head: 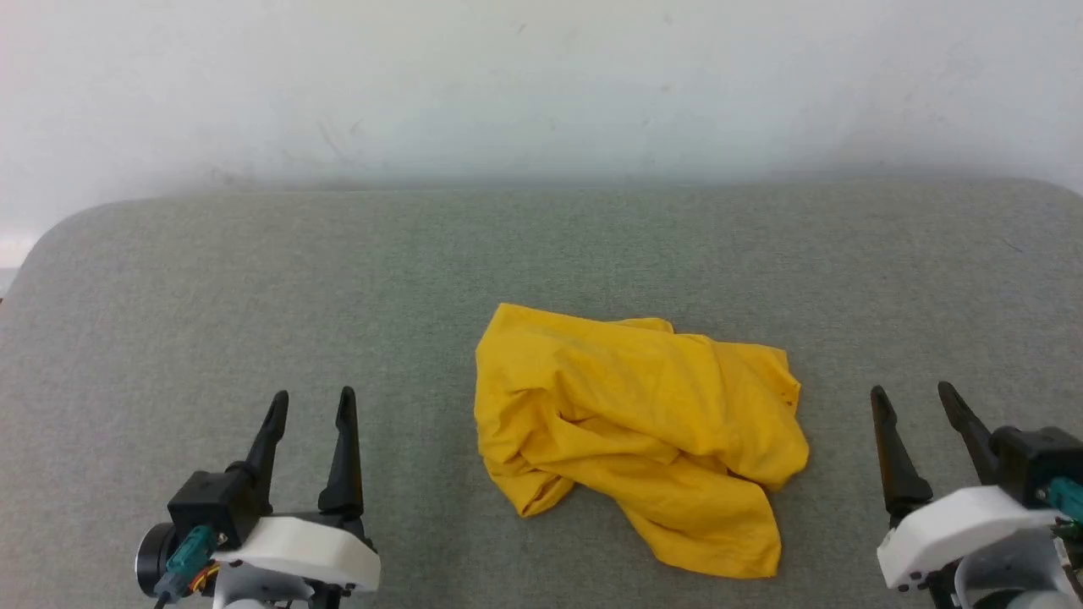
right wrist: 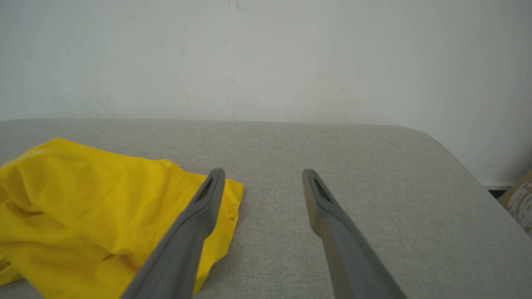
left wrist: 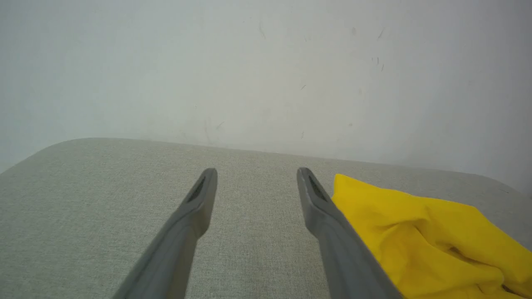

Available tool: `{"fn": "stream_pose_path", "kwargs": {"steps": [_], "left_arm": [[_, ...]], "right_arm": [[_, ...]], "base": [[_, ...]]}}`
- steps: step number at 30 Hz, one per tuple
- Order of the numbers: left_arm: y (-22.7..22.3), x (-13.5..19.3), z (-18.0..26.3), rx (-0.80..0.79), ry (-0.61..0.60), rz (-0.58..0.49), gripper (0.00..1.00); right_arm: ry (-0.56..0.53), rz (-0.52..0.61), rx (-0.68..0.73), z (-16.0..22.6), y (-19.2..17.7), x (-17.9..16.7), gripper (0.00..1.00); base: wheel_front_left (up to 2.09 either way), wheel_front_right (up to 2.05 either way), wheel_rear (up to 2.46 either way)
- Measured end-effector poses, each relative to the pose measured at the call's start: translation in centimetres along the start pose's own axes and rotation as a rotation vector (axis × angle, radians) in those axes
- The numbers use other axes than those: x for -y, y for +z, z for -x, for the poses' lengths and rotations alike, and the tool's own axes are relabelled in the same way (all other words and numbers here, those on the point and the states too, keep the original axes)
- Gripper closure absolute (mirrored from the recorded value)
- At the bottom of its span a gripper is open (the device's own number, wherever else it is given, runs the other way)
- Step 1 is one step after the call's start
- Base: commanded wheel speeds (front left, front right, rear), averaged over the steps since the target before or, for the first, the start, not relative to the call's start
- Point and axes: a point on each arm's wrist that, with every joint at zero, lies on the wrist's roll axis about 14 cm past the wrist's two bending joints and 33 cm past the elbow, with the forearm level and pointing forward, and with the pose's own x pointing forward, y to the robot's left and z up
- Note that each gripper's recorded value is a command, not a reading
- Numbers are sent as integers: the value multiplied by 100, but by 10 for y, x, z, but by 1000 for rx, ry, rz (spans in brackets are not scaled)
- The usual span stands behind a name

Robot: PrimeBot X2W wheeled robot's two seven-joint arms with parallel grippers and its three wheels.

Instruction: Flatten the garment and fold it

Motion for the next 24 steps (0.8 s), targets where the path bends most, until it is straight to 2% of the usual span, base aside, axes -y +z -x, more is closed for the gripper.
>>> {"fn": "stream_pose_path", "kwargs": {"steps": [6,13,18,21,22,23,24], "left_arm": [[1,-1,4,11,30,40,0],[2,-4,-1,20,52,50,0],[-5,-11,-2,3,74,43,0],[-8,-13,-2,-6,83,44,0],[-9,-13,-2,-7,82,45,0],[-9,-13,-2,-6,80,47,0],[-8,-13,-2,-4,80,48,0]], "right_arm": [[35,63,-171,-26,-38,5,0],[184,87,-387,-54,-86,-29,0],[273,145,-614,-52,-131,-44,0],[292,124,-711,-54,-140,-49,0],[296,117,-736,-55,-141,-51,23],[300,105,-754,-55,-140,-52,64],[306,100,-764,-55,-139,-53,100]], "base": [[0,0,0],[0,0,0],[0,0,0],[0,0,0],[0,0,0],[0,0,0],[0,0,0]]}}
